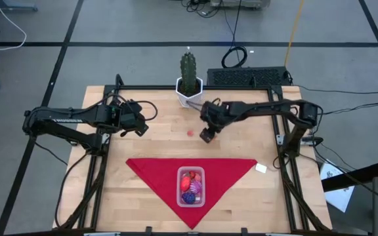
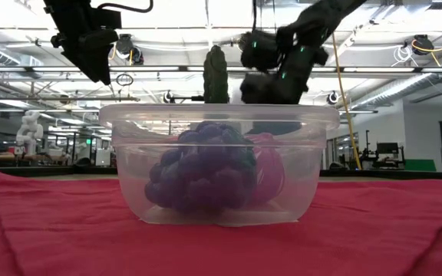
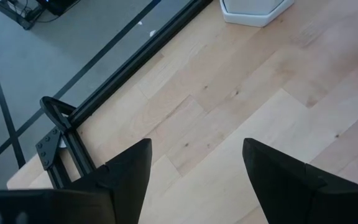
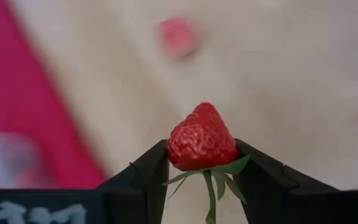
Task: Pick and placing Produce into tupperware
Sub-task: Put the top strawberry into the transparent bin
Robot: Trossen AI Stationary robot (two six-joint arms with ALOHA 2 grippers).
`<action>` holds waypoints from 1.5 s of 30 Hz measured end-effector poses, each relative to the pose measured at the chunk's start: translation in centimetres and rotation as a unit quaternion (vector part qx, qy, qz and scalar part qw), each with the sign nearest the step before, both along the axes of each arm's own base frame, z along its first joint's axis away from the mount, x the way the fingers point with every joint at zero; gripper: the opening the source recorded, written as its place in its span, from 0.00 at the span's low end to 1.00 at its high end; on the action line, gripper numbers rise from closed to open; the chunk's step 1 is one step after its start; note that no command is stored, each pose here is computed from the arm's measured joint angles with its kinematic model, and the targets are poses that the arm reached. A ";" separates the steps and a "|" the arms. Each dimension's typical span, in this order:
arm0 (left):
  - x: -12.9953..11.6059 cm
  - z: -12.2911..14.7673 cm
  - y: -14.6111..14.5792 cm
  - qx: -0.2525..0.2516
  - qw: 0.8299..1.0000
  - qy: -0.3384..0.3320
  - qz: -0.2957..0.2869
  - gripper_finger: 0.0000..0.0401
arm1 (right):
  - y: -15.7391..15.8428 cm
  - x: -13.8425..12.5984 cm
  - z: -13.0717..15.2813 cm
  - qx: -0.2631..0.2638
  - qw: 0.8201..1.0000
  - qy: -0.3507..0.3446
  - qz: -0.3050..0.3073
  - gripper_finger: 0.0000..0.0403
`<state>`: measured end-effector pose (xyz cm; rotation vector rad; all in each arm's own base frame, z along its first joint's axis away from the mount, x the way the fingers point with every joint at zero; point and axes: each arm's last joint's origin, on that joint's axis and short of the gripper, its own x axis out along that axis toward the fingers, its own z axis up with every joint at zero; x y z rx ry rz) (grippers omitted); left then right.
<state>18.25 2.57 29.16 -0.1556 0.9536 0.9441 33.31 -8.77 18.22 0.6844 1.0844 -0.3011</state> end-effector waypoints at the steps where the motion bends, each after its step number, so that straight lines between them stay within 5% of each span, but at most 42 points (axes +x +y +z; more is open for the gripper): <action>1: 0.0 0.0 0.0 0.000 1.000 0.000 0.000 0.64 | 0.9 0.0 0.3 0.009 1.000 -0.002 0.011 0.37; 18: 0.0 0.0 0.0 -0.001 1.000 -0.004 0.004 0.64 | 17.0 2.1 3.9 0.048 0.971 -0.172 0.160 0.39; 27: 0.0 0.0 0.0 -0.005 1.000 -0.008 0.008 0.64 | 19.3 4.1 3.0 0.052 0.970 -0.138 0.195 0.39; 36: 0.0 -0.1 -0.1 -0.015 1.000 -0.007 0.004 0.64 | 20.2 6.7 2.3 0.001 0.970 -0.015 0.243 0.39; 45: 0.0 -0.1 -0.1 -0.015 1.000 -0.005 0.002 0.64 | 20.2 6.8 1.4 -0.015 0.967 0.031 0.252 0.39</action>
